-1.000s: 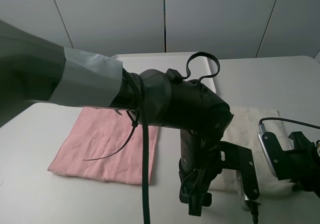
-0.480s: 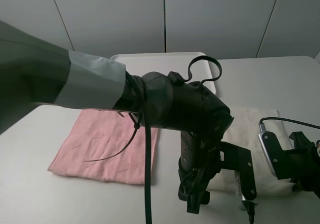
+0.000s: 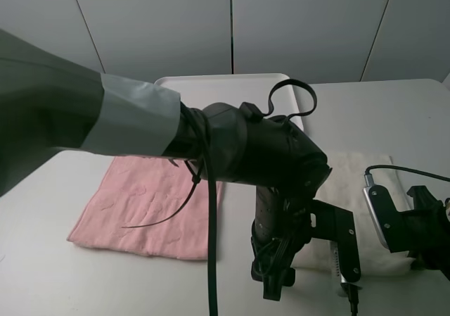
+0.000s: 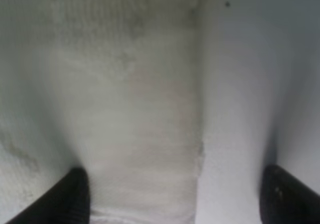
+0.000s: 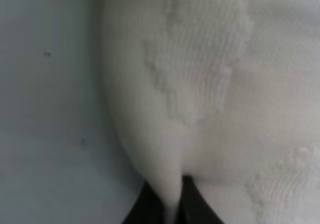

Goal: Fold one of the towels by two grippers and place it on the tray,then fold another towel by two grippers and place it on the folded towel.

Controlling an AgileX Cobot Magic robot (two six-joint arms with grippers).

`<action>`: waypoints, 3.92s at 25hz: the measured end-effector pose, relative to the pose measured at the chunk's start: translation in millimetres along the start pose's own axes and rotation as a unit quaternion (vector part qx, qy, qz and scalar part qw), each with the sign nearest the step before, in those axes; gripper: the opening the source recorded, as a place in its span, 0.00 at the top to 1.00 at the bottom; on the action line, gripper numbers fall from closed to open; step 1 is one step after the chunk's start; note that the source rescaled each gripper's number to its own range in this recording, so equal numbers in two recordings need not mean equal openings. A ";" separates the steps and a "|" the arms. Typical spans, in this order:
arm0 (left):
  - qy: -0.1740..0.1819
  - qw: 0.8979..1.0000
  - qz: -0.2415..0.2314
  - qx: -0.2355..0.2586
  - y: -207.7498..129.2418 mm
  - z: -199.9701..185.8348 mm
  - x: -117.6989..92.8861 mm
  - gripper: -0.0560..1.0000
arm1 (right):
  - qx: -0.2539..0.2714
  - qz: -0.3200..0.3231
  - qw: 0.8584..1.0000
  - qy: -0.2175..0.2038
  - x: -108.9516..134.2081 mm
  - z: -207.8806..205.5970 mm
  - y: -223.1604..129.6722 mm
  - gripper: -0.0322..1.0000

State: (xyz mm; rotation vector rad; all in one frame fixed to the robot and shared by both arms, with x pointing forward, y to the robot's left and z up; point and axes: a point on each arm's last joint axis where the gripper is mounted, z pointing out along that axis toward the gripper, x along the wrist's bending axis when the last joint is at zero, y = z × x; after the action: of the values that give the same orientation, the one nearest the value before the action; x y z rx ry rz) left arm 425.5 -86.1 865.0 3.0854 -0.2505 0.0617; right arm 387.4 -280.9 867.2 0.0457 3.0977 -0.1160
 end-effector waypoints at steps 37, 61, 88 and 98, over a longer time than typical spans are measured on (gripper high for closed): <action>0.066 0.976 -0.167 -0.123 -17.0 -64.2 85.9 0.93 | -0.066 0.378 0.920 -0.080 -32.4 -66.2 3.0 0.97; 0.129 0.948 -0.234 -0.173 -20.6 -62.0 116.2 0.93 | -0.122 0.547 0.798 -0.221 -63.3 -81.2 -6.5 0.97; 0.129 0.896 -0.393 -0.163 -53.6 -68.5 146.8 0.00 | -0.121 0.666 0.697 -0.238 -108.0 -69.4 -6.1 0.00; 0.049 0.864 -0.492 -0.098 -46.3 -60.7 175.8 0.00 | -0.054 0.697 0.715 -0.017 -138.0 -64.5 -19.8 0.02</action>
State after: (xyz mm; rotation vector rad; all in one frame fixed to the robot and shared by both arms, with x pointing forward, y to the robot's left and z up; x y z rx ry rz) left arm 604.2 -65.7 931.2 2.6057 1.2171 0.1367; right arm 522.0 -299.6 938.7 2.1357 2.1389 0.1247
